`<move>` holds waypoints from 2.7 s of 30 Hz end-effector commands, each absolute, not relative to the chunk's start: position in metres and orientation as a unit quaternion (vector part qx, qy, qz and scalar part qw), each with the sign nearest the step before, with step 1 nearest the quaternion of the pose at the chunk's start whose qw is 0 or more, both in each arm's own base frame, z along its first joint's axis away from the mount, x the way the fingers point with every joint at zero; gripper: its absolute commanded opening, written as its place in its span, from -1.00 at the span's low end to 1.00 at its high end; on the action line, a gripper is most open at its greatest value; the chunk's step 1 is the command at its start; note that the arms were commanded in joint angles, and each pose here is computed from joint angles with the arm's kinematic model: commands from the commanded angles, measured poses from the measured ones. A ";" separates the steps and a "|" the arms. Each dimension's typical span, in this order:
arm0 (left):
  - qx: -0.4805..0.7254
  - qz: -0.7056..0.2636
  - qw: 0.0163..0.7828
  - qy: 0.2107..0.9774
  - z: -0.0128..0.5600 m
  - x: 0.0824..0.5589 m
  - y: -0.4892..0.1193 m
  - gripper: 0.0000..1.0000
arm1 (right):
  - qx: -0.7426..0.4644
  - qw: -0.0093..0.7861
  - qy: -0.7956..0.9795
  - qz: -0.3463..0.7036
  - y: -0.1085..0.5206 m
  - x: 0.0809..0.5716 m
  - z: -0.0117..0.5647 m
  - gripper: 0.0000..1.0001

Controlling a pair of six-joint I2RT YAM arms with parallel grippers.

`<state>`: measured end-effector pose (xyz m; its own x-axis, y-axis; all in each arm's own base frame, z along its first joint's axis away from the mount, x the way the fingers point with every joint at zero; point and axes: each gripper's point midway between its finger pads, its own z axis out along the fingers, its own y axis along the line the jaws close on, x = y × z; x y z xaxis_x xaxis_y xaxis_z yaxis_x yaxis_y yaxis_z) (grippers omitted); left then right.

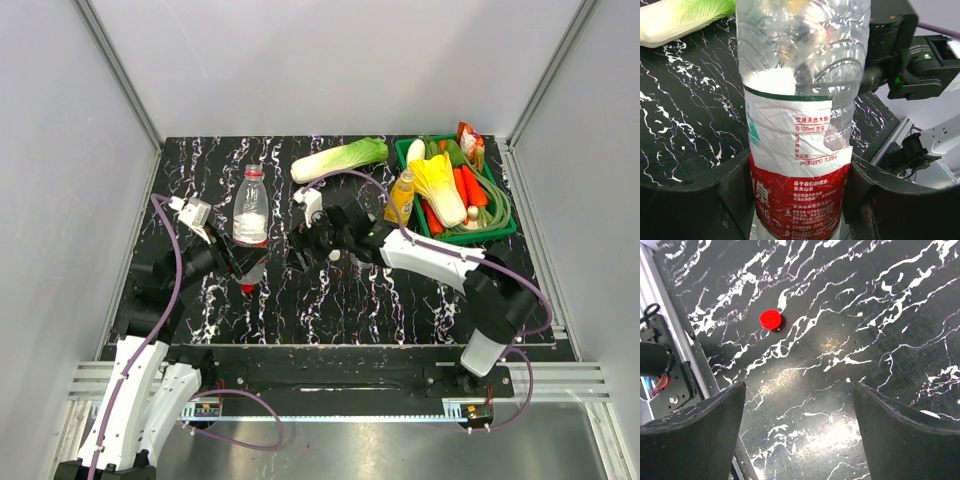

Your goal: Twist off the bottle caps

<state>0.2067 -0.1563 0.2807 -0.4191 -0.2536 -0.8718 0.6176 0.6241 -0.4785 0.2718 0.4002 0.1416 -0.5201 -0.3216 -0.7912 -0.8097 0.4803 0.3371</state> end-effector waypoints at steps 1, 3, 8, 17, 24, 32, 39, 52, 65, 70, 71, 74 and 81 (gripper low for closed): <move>0.129 -0.416 0.542 0.719 0.290 0.208 -0.156 0.22 | -0.344 0.397 0.762 0.380 0.399 0.273 0.195 0.87; 0.129 -0.417 0.540 0.719 0.290 0.207 -0.156 0.23 | -0.341 0.411 0.753 0.383 0.396 0.271 0.211 0.91; 0.134 -0.424 0.533 0.720 0.289 0.205 -0.158 0.23 | -0.327 0.448 0.729 0.402 0.385 0.263 0.258 0.99; 0.162 -0.451 0.518 0.709 0.294 0.195 -0.167 0.25 | -0.281 0.484 0.645 0.520 0.361 0.240 0.374 0.99; 0.184 -0.487 0.501 0.692 0.298 0.185 -0.178 0.26 | -0.250 0.425 0.605 0.626 0.344 0.242 0.408 0.99; 0.215 -0.504 0.480 0.685 0.299 0.175 -0.199 0.28 | -0.259 0.385 0.579 0.670 0.350 0.241 0.418 0.98; 0.245 -0.511 0.450 0.690 0.292 0.171 -0.227 0.27 | -0.256 0.370 0.573 0.685 0.353 0.240 0.419 0.93; 0.257 -0.507 0.438 0.696 0.287 0.172 -0.242 0.27 | -0.263 0.336 0.568 0.704 0.355 0.233 0.416 0.05; 0.253 -0.500 0.443 0.700 0.284 0.174 -0.240 0.29 | -0.268 0.337 0.588 0.685 0.356 0.237 0.397 -1.00; 0.250 -0.492 0.447 0.704 0.282 0.176 -0.238 0.53 | -0.274 0.349 0.594 0.671 0.354 0.237 0.396 -1.00; 0.248 -0.490 0.448 0.705 0.281 0.177 -0.238 0.69 | -0.275 0.355 0.596 0.665 0.353 0.239 0.395 -1.00; 0.237 -0.480 0.453 0.713 0.279 0.182 -0.235 0.94 | -0.274 0.370 0.605 0.649 0.350 0.240 0.394 -1.00; 0.231 -0.471 0.457 0.718 0.278 0.186 -0.234 0.98 | -0.273 0.390 0.624 0.620 0.344 0.244 0.387 -1.00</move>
<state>0.1761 -0.2358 0.2529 -0.5495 -0.0566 -0.8336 0.7390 0.4324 -0.5165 0.2505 0.3516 0.3607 -0.6365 0.1130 -0.7630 -0.7614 0.0663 0.6449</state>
